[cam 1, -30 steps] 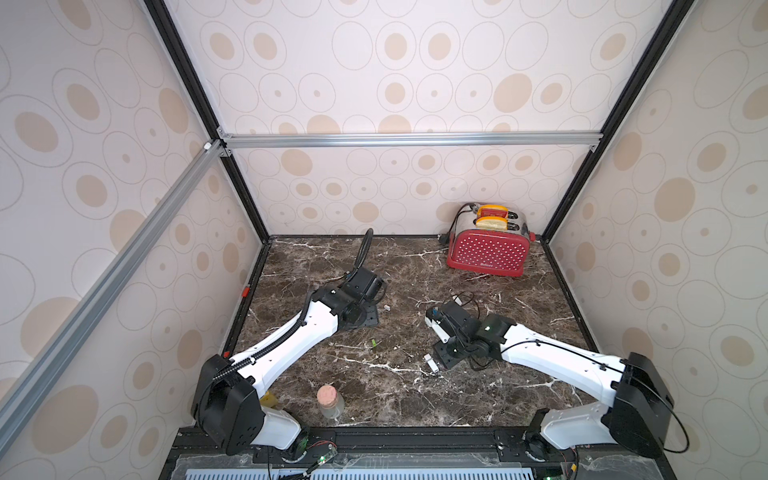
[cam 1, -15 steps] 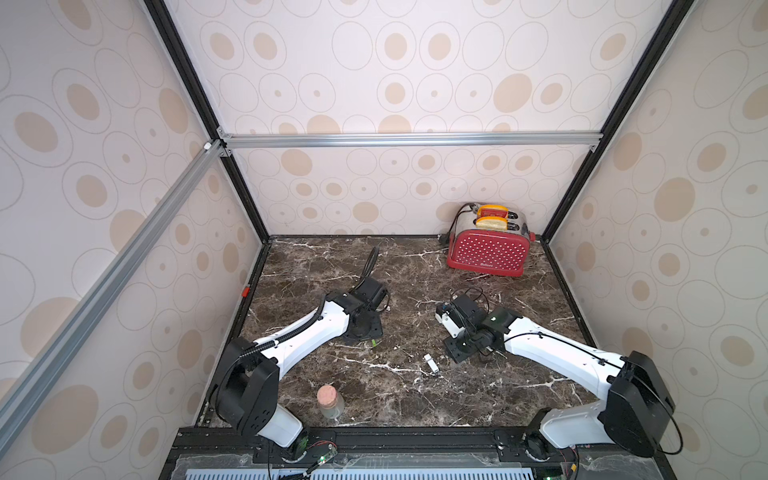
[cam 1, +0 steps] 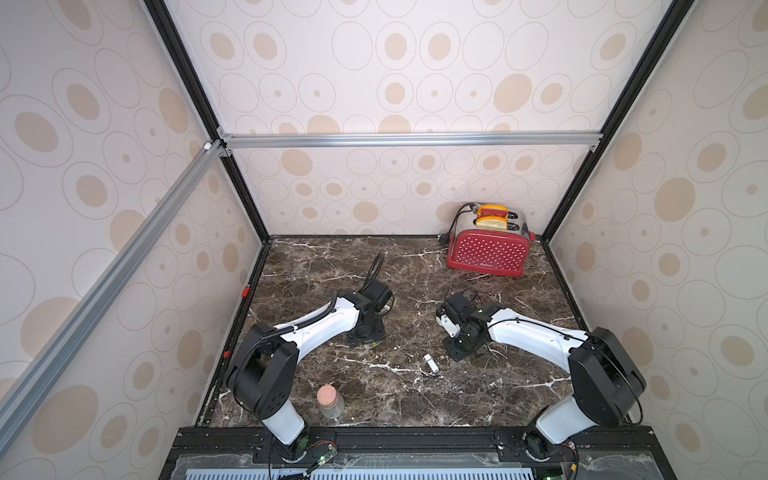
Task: Close the usb drive cover
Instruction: Pick up the USB drive from the center of the board, then pick up the cover from the center of the board.
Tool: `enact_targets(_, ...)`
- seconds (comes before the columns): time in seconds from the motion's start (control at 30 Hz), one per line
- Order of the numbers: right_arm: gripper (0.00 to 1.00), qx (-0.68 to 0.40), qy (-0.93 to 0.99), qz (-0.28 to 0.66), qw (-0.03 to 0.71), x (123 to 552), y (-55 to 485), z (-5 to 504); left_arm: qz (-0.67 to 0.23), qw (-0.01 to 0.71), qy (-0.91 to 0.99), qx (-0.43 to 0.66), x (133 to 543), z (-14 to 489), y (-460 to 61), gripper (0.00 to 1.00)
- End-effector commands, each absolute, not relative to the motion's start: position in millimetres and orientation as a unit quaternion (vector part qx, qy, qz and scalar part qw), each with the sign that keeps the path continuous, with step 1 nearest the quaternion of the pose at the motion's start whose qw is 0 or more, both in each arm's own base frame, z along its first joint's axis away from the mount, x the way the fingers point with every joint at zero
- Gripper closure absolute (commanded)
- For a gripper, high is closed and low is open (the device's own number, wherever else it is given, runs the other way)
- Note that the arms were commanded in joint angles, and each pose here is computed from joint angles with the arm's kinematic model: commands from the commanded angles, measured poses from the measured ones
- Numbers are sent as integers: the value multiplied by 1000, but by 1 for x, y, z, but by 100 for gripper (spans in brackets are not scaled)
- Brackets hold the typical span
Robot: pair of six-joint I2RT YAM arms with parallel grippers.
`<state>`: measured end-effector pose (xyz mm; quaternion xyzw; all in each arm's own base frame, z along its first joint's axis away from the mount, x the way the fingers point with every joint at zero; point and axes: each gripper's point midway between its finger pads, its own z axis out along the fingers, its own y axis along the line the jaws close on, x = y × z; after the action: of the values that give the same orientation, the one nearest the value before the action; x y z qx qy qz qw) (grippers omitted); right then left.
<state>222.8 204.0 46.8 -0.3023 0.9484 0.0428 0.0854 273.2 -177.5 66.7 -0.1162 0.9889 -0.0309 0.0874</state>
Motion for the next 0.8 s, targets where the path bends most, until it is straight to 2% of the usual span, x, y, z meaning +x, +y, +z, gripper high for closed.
enact_targets(0.0,62,-302,948,31,97,235,203,51,-27,90,987,-127,281,77,-178,38)
enact_targets(0.77,63,-289,954,26,76,252,197,27,5,62,989,-131,289,59,-182,38)
